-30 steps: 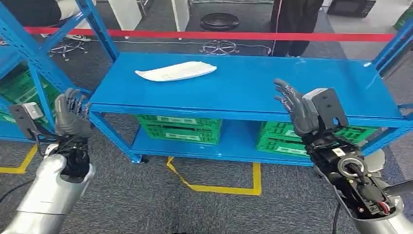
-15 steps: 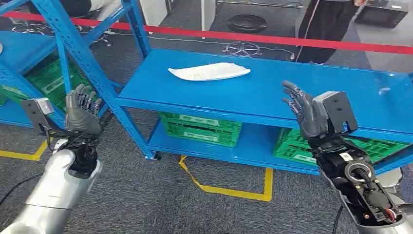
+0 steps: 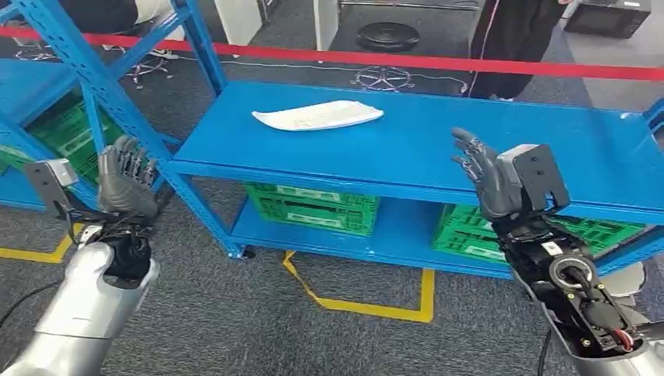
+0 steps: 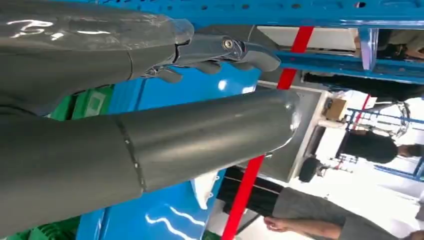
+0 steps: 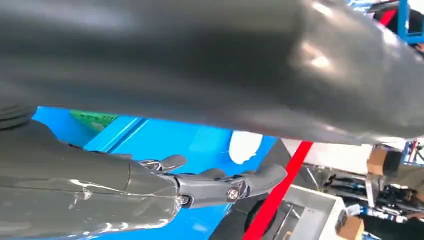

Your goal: Take the parts from the cabinet and place them on the table.

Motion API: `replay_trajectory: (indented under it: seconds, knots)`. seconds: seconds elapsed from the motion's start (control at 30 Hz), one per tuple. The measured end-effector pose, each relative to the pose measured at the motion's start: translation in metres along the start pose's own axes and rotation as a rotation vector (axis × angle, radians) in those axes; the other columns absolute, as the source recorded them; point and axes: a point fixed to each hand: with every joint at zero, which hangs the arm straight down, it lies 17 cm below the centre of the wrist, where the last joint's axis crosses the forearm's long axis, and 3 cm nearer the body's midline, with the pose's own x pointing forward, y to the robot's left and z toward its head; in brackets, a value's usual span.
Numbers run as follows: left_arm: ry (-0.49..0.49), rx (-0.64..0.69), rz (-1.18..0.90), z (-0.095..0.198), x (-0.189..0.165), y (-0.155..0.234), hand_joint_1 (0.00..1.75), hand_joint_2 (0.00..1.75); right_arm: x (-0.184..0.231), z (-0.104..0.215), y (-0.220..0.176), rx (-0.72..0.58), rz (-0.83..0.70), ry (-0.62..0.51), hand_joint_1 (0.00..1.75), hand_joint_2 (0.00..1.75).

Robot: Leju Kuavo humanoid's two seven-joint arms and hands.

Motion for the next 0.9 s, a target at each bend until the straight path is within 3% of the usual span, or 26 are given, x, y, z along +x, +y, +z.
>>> replay_trajectory:
  seconds: [0.9]
  knots:
    - [0.01,-0.006,0.003,-0.007,0.0,0.0,0.0,0.0,0.002,-0.002,-0.003,-0.006,-0.008,-0.002,0.0,0.0]
